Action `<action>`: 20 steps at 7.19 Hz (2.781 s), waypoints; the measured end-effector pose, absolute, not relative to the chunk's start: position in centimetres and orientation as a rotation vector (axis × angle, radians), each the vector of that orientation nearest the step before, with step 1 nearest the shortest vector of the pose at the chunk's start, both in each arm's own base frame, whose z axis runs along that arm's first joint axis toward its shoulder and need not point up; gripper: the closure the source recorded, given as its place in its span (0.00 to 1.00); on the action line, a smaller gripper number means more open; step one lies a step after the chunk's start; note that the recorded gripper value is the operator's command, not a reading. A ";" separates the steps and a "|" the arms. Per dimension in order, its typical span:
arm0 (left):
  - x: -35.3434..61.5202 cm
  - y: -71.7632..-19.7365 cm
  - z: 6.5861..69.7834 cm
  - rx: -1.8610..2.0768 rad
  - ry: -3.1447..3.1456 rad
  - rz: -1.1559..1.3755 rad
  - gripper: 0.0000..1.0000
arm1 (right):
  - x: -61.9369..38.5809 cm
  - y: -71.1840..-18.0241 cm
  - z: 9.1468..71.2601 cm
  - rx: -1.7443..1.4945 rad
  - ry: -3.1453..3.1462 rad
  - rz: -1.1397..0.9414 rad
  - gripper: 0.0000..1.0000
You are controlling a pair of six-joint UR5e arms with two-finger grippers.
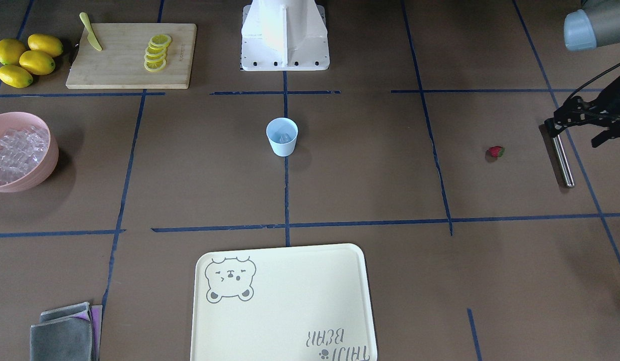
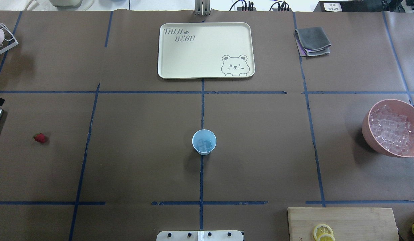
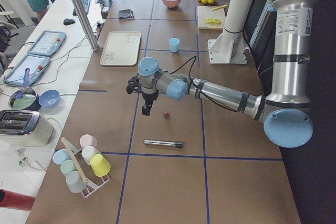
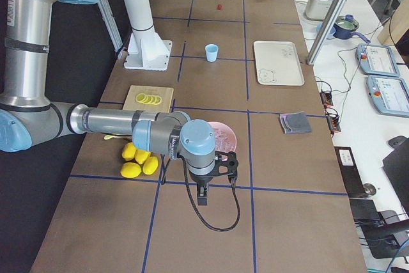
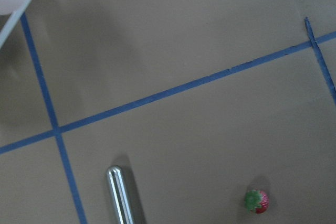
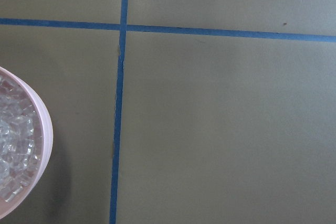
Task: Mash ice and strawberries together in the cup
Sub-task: 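Move the left gripper down toward the red strawberry, then close the left gripper on the red strawberry and lift it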
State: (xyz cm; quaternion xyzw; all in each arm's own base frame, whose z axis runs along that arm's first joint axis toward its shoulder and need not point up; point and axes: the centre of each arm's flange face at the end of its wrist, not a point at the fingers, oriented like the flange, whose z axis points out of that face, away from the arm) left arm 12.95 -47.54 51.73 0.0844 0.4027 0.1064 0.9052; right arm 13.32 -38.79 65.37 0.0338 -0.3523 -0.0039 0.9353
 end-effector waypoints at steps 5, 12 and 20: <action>20.3 -41.5 56.0 0.150 0.848 0.159 0.00 | 13.2 -38.5 65.5 0.066 -0.728 -0.009 0.01; 26.5 -42.7 58.2 0.118 0.796 0.151 0.48 | 13.2 -38.3 65.7 0.064 -0.729 -0.014 0.01; 26.6 -42.9 50.5 0.181 0.853 0.156 1.00 | 13.2 -38.4 65.7 0.061 -0.731 -0.003 0.01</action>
